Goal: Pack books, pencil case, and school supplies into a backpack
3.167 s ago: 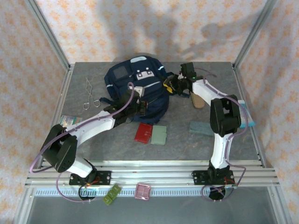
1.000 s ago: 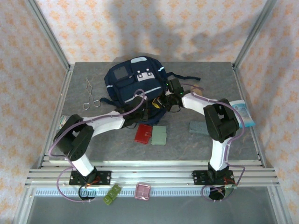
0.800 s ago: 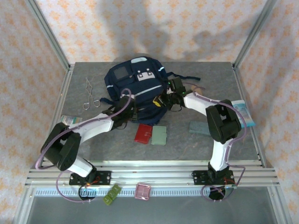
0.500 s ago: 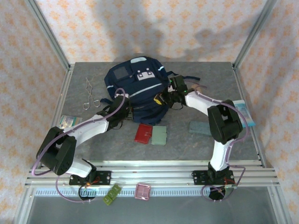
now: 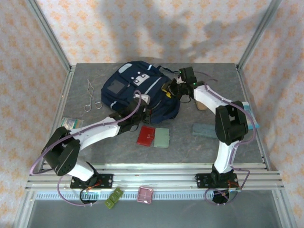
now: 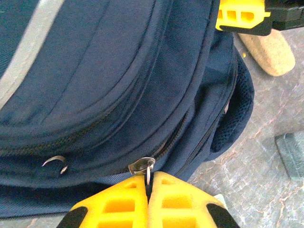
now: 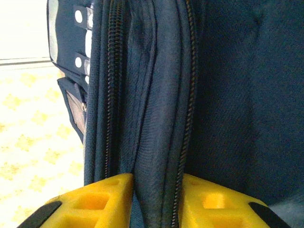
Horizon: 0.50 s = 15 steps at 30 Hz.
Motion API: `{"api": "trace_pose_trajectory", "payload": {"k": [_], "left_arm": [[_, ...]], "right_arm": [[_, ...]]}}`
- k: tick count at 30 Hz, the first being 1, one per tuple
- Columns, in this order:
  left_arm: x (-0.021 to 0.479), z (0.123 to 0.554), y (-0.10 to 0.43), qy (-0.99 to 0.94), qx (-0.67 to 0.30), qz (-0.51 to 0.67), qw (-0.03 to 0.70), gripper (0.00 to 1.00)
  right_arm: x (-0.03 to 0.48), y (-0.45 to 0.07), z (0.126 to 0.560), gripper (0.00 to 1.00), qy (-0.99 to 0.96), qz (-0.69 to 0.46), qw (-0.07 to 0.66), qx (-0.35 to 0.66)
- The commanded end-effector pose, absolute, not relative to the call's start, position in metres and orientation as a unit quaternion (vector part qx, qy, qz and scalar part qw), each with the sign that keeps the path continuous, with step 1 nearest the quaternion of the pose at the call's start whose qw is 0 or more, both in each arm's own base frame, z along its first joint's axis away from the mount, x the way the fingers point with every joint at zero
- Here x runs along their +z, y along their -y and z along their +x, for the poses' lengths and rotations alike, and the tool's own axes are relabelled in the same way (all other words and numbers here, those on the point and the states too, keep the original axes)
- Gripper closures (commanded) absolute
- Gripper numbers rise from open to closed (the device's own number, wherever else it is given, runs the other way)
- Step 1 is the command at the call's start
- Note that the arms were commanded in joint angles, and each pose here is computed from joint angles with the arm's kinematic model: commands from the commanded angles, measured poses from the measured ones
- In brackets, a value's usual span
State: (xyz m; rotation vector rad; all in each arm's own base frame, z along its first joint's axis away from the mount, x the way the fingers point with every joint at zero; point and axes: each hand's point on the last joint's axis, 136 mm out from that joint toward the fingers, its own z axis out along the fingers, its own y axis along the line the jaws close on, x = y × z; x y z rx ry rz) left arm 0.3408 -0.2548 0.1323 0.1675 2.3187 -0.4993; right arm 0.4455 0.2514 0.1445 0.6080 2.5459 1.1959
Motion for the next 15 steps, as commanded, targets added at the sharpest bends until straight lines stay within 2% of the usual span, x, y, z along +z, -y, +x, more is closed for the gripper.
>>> {"api": "trace_pose_trajectory", "payload": {"k": [1, 4, 8, 15], "left_arm": [[0.150, 0.348, 0.277, -0.888, -0.234, 0.071, 0.389, 1.00], [0.143, 0.348, 0.276, -0.892, -0.223, 0.071, 0.386, 1.00], [0.134, 0.349, 0.262, -0.900, -0.193, 0.053, 0.388, 1.00], [0.105, 0.344, 0.191, -0.919, -0.095, -0.019, 0.381, 1.00]], "right_arm": [[0.165, -0.284, 0.420, 0.70, -0.870, 0.168, 0.130, 0.444], [0.156, -0.297, 0.408, 0.74, -0.870, 0.163, 0.110, 0.453], [0.140, -0.300, 0.406, 1.00, -0.874, 0.169, 0.099, 0.445], [0.147, -0.271, 0.429, 1.00, -0.863, 0.203, 0.130, 0.443]]}}
